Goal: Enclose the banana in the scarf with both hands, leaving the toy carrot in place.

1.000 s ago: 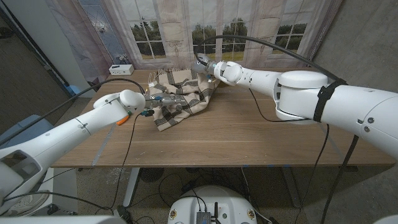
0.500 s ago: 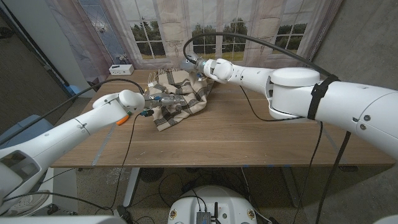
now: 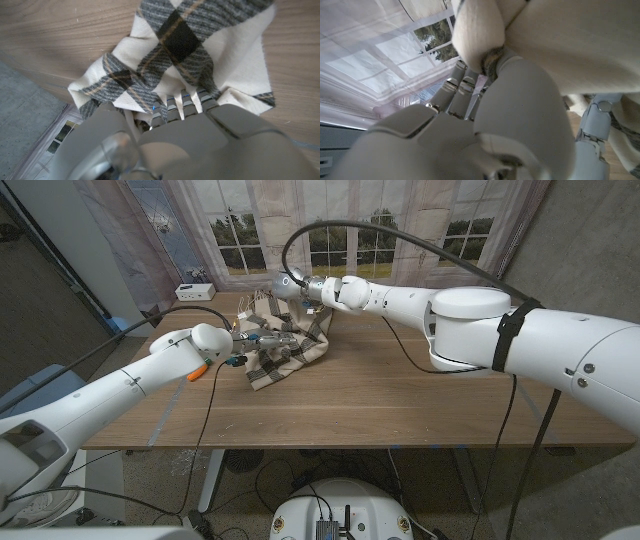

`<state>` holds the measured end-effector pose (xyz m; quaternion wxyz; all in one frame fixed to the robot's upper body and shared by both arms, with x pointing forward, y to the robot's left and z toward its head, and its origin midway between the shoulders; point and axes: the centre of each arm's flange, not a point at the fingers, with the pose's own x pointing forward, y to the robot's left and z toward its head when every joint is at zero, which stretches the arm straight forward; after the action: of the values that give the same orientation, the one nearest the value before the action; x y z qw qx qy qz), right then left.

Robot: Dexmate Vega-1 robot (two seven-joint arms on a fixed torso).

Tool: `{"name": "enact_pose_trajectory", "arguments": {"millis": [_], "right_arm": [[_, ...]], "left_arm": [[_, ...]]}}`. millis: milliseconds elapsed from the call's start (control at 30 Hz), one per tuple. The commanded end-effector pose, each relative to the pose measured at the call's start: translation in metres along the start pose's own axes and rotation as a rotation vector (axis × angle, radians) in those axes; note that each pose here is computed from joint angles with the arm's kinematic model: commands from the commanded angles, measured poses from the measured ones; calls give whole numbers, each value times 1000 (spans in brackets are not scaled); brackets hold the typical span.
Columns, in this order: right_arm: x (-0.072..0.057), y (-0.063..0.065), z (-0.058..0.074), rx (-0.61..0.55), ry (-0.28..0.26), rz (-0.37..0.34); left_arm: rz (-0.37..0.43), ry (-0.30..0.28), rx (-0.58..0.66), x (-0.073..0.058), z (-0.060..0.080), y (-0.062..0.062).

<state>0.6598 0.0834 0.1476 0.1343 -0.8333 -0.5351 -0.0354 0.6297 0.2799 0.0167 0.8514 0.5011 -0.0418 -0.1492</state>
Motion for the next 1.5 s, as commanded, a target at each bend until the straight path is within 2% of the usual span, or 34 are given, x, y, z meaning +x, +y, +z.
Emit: {"name": "enact_pose_trajectory", "arguments": {"millis": [33,633,967,1100,1500], "right_arm": [[-1,-21,15,7,-80,-172],[-13,-50,23,17,-172,-441],[-16,-61,31,39,-172,-530],[-18,-60,33,41,-156,-541],[-22,-52,41,14,-63,-556]], "left_arm": [[-6,-3,2,0,1,-2],[-3,-5,9,-4,2,-5],[-3,-6,10,-5,3,-5],[-2,-4,10,-6,2,-5],[-2,-5,15,-7,3,-4]]}}
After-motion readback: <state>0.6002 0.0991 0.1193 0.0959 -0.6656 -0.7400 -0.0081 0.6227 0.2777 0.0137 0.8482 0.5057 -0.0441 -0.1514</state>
